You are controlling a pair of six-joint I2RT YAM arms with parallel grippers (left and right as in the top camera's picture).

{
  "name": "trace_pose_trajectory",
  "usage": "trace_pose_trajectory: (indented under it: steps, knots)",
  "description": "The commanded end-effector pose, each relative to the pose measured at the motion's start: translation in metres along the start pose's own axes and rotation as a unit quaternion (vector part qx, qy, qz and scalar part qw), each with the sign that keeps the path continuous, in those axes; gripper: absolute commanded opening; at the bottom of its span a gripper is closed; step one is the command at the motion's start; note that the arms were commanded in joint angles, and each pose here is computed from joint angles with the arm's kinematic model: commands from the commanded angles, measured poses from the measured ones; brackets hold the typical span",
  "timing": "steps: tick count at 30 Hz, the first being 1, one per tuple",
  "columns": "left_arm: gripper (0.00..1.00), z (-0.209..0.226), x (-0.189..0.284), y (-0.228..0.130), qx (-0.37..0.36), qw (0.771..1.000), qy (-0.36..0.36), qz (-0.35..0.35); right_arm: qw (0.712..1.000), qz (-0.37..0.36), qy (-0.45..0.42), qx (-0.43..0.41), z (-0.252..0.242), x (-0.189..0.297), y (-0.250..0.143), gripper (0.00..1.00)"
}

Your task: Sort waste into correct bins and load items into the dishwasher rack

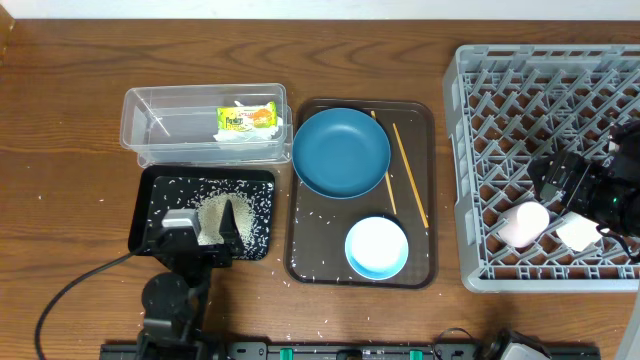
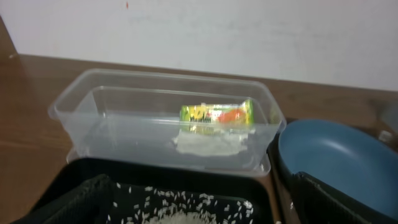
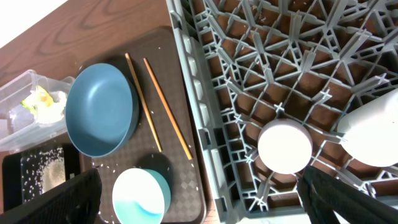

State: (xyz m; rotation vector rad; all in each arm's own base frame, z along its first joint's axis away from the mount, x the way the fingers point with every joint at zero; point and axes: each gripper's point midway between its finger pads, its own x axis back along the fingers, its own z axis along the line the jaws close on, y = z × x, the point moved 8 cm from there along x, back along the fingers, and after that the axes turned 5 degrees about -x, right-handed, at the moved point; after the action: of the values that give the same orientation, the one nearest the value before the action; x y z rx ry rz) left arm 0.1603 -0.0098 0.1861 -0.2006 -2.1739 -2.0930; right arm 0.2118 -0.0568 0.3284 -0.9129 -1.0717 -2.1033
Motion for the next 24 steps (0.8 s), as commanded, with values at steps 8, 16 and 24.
trace_pose_trajectory:
  steps: [8,16,24]
  knots:
    - [0.93,0.001,-0.01,-0.035,0.006,1.0,-0.004,-0.014,1.0,-0.002,0.001,0.001,0.002,0.001,0.001,0.99]
    - [0.93,0.002,-0.011,-0.035,0.006,1.0,-0.002,-0.013,1.0,-0.002,0.001,0.001,0.002,0.001,0.001,0.99]
    - [0.93,0.002,-0.011,-0.035,0.006,1.0,-0.002,-0.013,1.0,-0.002,0.001,0.001,0.002,0.001,0.001,0.99]
